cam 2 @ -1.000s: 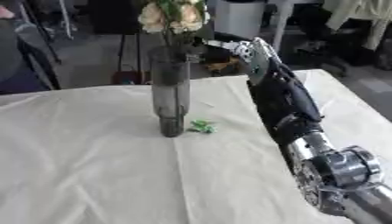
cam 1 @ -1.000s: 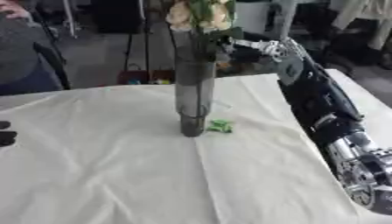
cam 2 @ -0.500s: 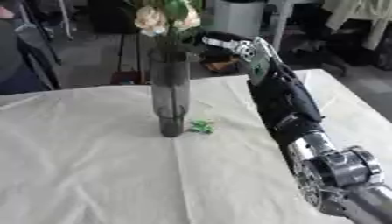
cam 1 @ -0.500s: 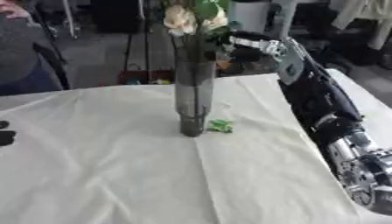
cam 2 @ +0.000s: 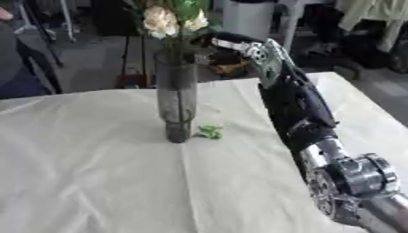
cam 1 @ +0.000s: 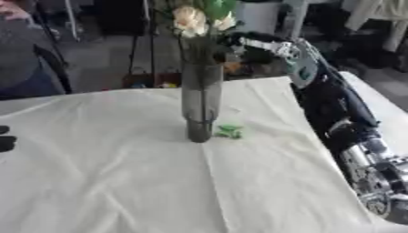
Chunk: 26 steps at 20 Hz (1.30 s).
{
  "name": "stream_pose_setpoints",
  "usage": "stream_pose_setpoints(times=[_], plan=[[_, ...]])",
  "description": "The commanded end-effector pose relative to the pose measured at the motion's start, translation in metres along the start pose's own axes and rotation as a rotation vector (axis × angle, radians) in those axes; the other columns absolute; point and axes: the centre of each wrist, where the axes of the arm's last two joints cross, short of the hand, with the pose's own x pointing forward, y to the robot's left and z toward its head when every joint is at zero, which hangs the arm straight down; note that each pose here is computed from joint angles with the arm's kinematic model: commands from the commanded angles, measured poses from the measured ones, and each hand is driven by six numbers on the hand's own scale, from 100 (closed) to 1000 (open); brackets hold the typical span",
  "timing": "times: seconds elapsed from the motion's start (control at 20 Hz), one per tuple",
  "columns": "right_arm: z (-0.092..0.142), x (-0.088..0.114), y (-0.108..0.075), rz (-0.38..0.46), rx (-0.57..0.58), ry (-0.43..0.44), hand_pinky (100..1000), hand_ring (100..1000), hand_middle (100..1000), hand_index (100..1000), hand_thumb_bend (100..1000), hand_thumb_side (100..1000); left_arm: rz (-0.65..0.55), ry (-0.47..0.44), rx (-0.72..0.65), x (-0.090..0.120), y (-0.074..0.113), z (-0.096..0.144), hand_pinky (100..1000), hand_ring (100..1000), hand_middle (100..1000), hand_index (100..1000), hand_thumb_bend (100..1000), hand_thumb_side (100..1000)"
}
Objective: Arrange flowers into the vase.
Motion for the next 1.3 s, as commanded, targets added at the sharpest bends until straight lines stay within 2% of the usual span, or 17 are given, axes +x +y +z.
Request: stream_pose_setpoints(times=[0.05,0.45,0.8,1.3], plan=[[0.016,-0.004,-0.027,0.038,-0.063,0.001,1000,967,963,1000,554,1000,-0.039,-0.016,-0.005,0.006,0.011,-0.002,758,728,726,784,727,964],[0.050,-0.025,-0.035,0.044,-0.118,0.015,1000,962,954,1000,546,1000,-0.046,-0.012,0.001,0.005,0.012,-0.001,758,732,727,783,727,964],[0.080,-0.044,-0.033,0.004,-0.181,0.034,1000,951,931,1000,528,999,-0.050,-0.009,0.008,0.005,0.013,-0.001,758,734,727,783,728,964],[0.100,-0.052,-0.031,-0.034,-0.233,0.054,991,939,905,995,501,990,-0.053,-0.010,0.014,0.005,0.014,0.000,758,735,726,782,727,963]])
